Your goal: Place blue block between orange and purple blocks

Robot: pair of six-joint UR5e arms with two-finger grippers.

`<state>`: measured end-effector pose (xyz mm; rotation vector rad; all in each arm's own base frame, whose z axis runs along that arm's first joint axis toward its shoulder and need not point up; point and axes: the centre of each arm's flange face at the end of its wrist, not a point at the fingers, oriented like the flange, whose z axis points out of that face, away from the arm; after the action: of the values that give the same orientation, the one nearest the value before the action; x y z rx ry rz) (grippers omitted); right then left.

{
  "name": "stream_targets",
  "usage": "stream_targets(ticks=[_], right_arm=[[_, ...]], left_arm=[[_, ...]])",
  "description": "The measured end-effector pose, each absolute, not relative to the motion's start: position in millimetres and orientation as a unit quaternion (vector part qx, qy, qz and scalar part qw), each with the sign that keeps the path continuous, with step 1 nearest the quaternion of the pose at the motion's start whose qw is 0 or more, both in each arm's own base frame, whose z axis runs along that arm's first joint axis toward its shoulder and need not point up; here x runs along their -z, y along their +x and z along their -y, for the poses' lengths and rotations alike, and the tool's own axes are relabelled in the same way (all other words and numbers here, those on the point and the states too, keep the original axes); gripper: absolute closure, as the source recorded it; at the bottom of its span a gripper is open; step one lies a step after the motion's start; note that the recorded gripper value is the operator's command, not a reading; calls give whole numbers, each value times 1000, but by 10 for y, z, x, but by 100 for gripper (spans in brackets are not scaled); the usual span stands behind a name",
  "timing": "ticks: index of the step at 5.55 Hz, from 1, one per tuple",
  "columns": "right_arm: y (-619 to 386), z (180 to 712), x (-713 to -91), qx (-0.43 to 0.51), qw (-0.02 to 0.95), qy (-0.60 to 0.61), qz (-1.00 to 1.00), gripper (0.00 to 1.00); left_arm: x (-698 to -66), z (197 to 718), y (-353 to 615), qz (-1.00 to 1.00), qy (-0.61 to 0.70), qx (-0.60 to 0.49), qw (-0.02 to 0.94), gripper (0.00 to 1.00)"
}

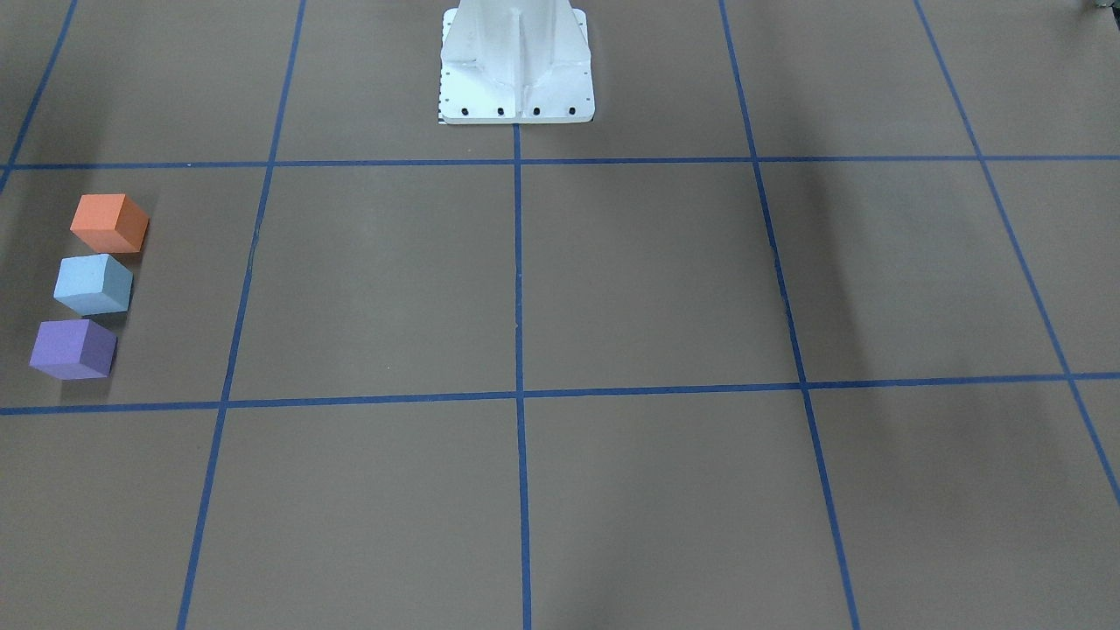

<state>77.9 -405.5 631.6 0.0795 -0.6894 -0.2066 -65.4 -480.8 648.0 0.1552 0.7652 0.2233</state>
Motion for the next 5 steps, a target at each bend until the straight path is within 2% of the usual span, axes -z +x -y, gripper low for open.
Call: stream_targets(ticks=[5], right_arm=[[747, 4084, -6246, 107, 928, 64, 351, 0]], left_arm=[[-6459, 4670, -665, -367, 78, -111, 920, 0]])
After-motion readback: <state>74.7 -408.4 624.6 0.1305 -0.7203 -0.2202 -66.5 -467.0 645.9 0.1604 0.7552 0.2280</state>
